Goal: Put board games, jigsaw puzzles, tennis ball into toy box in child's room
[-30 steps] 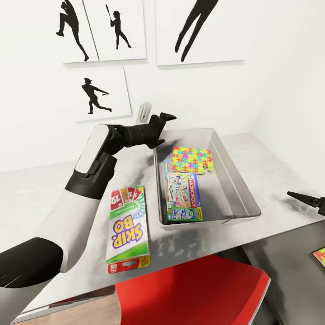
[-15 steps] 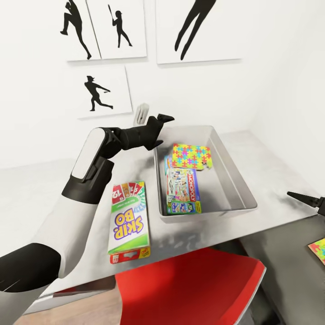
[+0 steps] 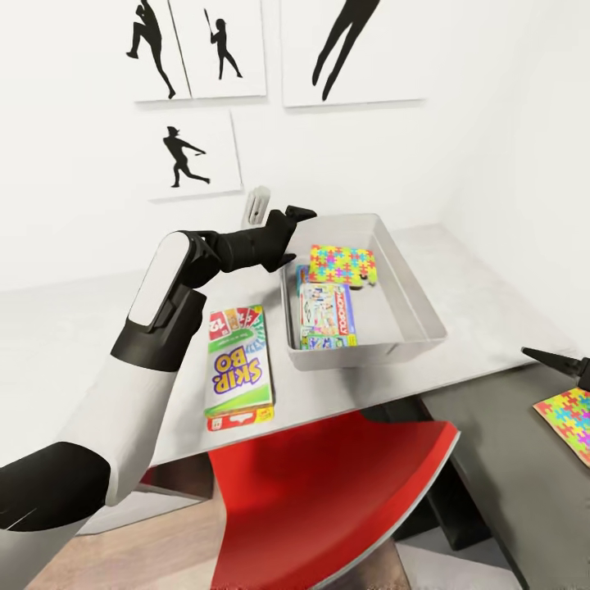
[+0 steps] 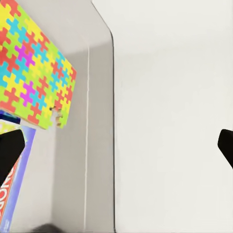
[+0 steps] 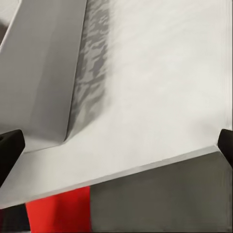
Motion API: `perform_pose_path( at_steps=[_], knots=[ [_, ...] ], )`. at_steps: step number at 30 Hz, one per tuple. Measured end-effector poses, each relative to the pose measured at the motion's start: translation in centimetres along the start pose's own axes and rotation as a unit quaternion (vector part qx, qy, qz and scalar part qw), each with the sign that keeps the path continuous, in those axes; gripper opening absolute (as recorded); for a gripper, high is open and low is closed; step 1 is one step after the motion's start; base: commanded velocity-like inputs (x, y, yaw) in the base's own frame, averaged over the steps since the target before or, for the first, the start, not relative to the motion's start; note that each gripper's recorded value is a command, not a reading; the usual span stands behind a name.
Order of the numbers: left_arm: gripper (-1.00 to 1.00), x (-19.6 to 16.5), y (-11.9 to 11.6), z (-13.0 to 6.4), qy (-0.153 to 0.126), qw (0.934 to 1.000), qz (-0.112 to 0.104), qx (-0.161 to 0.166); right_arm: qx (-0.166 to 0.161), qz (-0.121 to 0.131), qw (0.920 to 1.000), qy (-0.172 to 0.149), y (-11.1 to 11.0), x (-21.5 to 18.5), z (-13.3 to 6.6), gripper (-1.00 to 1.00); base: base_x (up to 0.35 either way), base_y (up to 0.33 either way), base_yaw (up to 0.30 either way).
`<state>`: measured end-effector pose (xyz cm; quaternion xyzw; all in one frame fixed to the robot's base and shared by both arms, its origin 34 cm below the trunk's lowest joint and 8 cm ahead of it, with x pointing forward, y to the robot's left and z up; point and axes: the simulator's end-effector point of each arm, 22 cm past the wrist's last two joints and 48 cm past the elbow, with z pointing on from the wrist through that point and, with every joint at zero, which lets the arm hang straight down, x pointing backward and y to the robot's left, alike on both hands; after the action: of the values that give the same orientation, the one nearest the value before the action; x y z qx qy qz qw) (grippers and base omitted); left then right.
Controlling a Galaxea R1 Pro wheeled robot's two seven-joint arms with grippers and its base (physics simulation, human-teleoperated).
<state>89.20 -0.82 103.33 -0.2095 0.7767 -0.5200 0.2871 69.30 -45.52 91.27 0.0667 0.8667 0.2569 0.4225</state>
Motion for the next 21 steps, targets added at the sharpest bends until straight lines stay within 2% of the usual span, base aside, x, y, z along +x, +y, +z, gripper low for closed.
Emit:
perform_pose_path(
  at_steps=[11,21],
  knots=[
    [1.00,0.01,-0.17,-0.06,-0.001,1.0000,0.001,0.003,0.000,0.001,1.0000,0.000,0.00,0.04,0.01,1.00,-0.027,0.000,-0.195],
    [1.00,0.02,-0.19,-0.07,-0.001,1.0000,0.001,0.003,-0.001,0.006,1.0000,0.001,0.02,0.49,0.20,1.00,-0.004,0.000,-0.077]
  ],
)
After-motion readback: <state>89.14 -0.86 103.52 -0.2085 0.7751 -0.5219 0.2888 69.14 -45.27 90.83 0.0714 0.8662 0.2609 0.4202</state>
